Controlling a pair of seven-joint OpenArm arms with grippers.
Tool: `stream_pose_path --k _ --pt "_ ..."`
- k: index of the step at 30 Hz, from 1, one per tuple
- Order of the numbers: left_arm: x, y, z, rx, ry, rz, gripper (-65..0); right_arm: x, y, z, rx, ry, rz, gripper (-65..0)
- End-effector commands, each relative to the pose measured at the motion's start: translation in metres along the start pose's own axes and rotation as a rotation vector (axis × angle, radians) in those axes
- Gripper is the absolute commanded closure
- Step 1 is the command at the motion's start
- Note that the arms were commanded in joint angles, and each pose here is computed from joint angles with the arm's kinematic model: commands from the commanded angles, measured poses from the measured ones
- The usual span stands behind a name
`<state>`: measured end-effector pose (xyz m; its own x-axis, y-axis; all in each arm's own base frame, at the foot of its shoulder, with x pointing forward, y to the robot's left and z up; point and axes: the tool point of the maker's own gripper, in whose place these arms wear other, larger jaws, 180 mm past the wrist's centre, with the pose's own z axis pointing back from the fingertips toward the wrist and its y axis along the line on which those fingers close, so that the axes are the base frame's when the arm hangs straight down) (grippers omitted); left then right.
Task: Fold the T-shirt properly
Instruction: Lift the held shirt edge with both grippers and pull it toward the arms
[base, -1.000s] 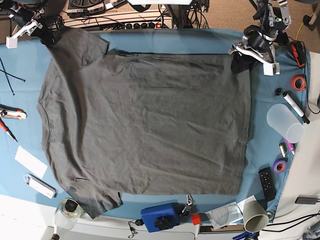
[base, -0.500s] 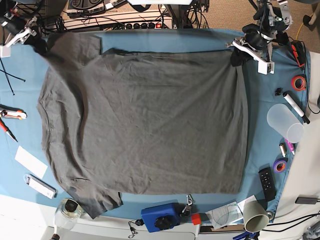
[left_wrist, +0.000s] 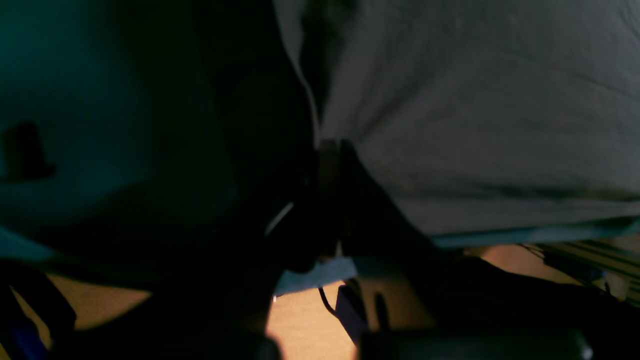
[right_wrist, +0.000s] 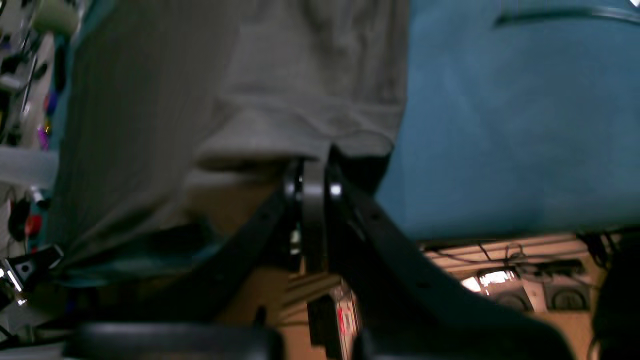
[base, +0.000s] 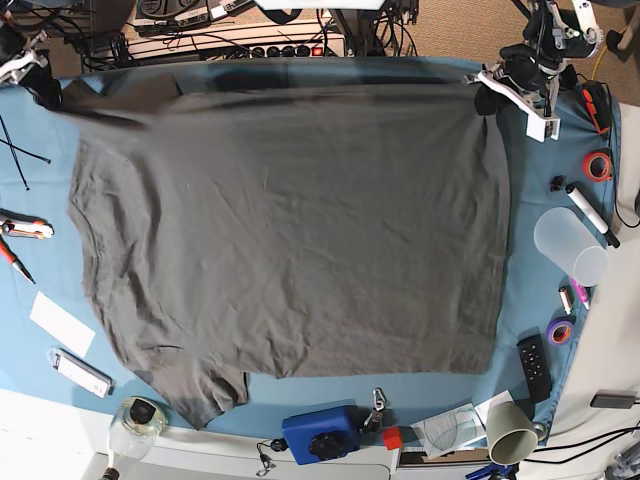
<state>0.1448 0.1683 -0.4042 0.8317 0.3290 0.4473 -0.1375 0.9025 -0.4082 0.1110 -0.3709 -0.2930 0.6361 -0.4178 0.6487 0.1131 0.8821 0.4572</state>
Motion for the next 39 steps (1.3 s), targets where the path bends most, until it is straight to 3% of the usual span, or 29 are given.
stream_pose_path --k 1,6,12,22,32,39 --pt "-0.020 0.012 0.004 0.053 0.090 -0.007 0.0 0.015 0.001 0.007 -0.005 -0.031 0.034 0.0" --pt "-0.037 0.016 0.010 0.065 0.159 0.003 0.0 0.003 -0.003 0.014 -0.023 0.008 0.024 0.0" --pt "-0.030 0.040 0.034 0.147 0.147 0.025 0.0 -0.005 -0.008 0.024 -0.054 -0.022 -0.017 0.0" --pt "-0.010 0.045 0.044 0.137 0.074 0.018 0.0 -0.003 -0.008 0.025 -0.057 -0.030 -0.016 0.0" --pt "0.003 0.044 0.042 0.130 0.026 0.006 0.0 0.015 -0.016 0.012 -0.099 -0.008 0.047 0.0" --pt "0.034 0.049 0.046 0.154 -0.035 -0.071 0.0 0.019 -0.015 0.004 -0.092 -0.016 0.055 0.0"
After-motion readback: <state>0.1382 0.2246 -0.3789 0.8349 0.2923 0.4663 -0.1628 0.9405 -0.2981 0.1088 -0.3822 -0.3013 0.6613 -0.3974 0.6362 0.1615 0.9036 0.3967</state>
